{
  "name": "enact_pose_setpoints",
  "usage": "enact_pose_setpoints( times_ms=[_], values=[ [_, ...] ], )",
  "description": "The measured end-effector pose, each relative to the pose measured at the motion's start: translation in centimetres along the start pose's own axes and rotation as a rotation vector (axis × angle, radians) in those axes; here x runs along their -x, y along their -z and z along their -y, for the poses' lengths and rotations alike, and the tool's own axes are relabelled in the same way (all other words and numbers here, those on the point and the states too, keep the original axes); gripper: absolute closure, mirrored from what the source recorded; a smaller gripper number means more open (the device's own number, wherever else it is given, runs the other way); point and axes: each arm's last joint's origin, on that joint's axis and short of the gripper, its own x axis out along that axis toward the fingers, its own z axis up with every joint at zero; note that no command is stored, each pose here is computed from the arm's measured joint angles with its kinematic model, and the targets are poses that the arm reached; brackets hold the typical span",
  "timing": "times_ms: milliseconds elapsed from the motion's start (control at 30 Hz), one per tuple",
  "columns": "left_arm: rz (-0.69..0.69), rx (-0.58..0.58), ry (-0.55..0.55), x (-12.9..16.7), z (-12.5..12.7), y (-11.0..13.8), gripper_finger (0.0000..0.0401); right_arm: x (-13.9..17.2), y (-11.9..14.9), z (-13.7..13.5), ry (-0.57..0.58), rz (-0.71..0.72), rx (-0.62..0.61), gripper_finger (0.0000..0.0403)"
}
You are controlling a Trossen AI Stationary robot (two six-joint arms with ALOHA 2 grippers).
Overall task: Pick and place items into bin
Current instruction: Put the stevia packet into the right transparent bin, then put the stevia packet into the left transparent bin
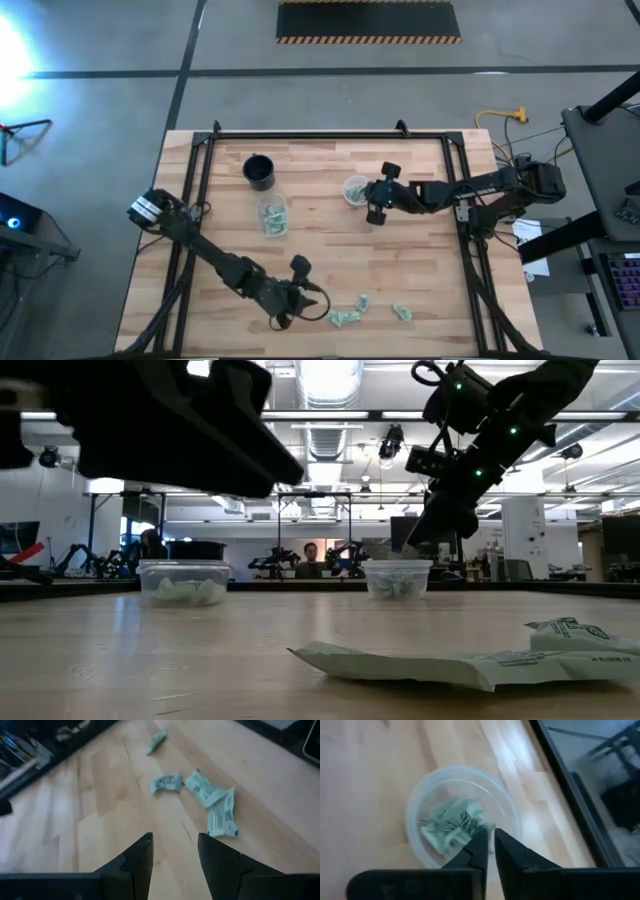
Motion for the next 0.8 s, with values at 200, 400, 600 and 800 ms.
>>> enact_pose_setpoints(
  times_ms=[200, 400, 600, 800],
  values=[
    [0.016, 0.033, 0.137, -1.4, -1.3, 0.4, 0.0262, -0.1, 0.0, 0.3, -0.025, 0.006, -0.013, 0.0306],
    [0.033, 0.057, 0.254, -3.5, -1.9, 0.2, 0.0262, 0.5, -0.4, 0.7, 0.017, 0.029, -0.011, 0.0241],
    [-0.015, 0.057, 0.366, -5.2, -2.1, 0.2, 0.0262, 3.6, -1.0, 1.0, -0.017, 0.108, -0.001, 0.0223],
    [-0.071, 0.052, 0.379, -6.2, -2.0, 0.2, 0.0262, 8.0, -1.2, 0.8, -0.087, 0.231, -0.004, 0.023]
  ],
)
